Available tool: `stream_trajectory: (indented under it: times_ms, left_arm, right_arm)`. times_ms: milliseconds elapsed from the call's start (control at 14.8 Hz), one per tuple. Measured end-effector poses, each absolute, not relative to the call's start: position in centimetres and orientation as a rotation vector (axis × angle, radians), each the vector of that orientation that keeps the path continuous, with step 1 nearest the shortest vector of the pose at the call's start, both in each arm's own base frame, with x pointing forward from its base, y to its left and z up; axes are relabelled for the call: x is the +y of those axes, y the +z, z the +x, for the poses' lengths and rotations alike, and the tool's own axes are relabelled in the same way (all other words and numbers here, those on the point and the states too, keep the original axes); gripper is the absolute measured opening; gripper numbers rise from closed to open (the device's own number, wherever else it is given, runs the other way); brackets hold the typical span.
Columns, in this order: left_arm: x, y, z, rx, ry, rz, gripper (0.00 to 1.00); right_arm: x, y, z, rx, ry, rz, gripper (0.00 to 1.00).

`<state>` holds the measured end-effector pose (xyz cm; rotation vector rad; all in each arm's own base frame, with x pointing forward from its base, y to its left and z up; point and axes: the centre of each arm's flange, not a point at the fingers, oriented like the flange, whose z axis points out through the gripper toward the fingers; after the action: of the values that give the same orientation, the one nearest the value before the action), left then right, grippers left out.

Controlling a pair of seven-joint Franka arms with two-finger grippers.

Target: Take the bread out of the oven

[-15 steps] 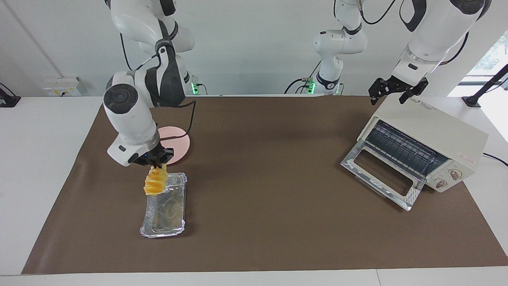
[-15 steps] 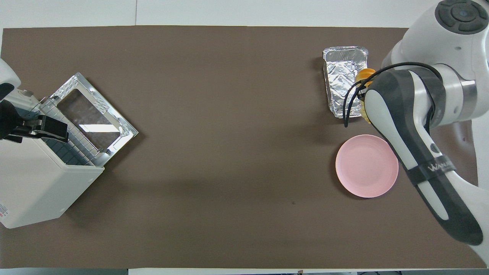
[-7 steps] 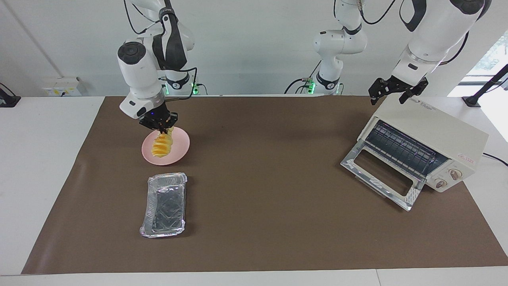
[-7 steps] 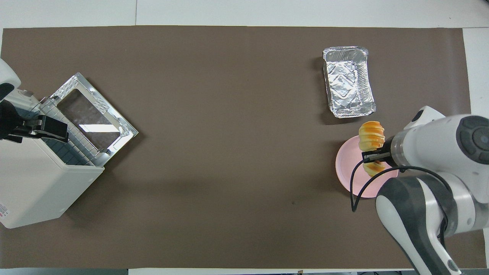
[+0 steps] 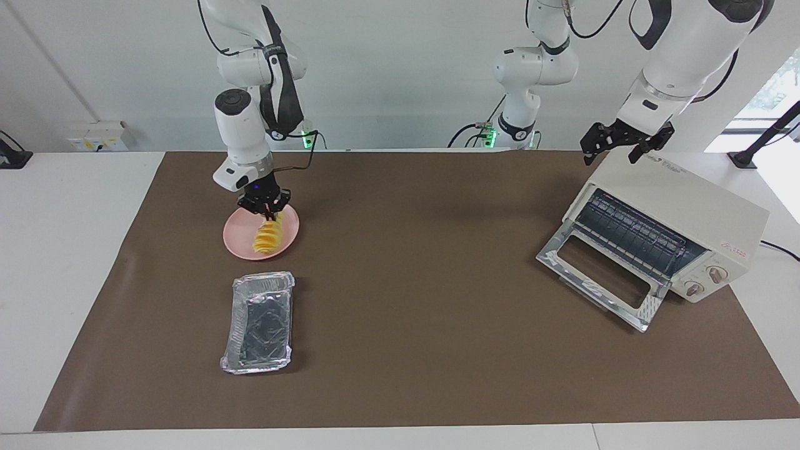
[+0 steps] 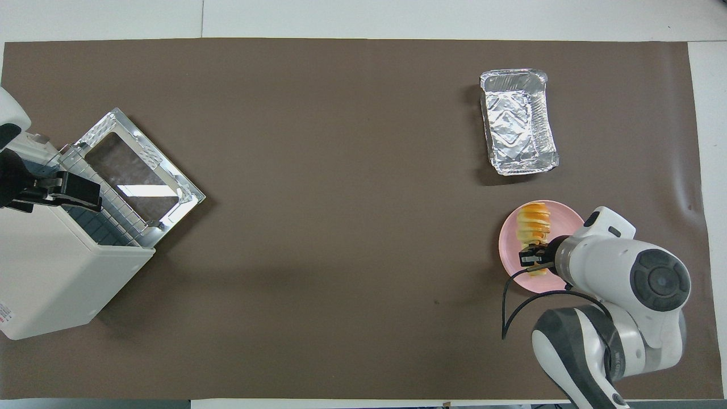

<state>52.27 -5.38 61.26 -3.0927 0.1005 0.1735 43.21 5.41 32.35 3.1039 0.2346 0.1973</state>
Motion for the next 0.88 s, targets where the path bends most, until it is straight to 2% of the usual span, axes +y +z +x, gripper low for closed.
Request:
stream_trajectory:
  times_ms: [202, 270, 405, 607, 810, 877]
  left_arm:
    - [-5.4, 61.3, 52.3, 0.100, 0.174, -3.093, 1.00]
    - [-5.4, 61.3, 52.3, 0.100, 0.174, -3.093, 1.00]
    - [-5.4, 61.3, 52.3, 0.100, 0.174, -3.093, 1.00]
    - [-5.4, 61.3, 52.3, 0.100, 0.174, -3.093, 1.00]
    - [-5.4, 61.3, 52.3, 0.100, 0.174, -3.093, 1.00]
    - [-5.4, 61.3, 52.3, 0.100, 0.174, -3.093, 1.00]
  right_arm:
    - [5.5, 31.0, 43.8, 0.233, 0.205, 3.107, 0.09]
    - [5.5, 31.1, 43.9, 0.230, 0.210, 3.108, 0.15]
    - [5.5, 31.5, 44.2, 0.227, 0.206, 3.107, 0.36]
    - [5.5, 33.7, 45.6, 0.220, 0.050, 3.103, 0.66]
    - [5.4, 40.3, 48.2, 0.198, -0.073, 3.093, 0.97]
    - [5.1, 43.0, 48.9, 0.184, -0.079, 3.092, 1.00]
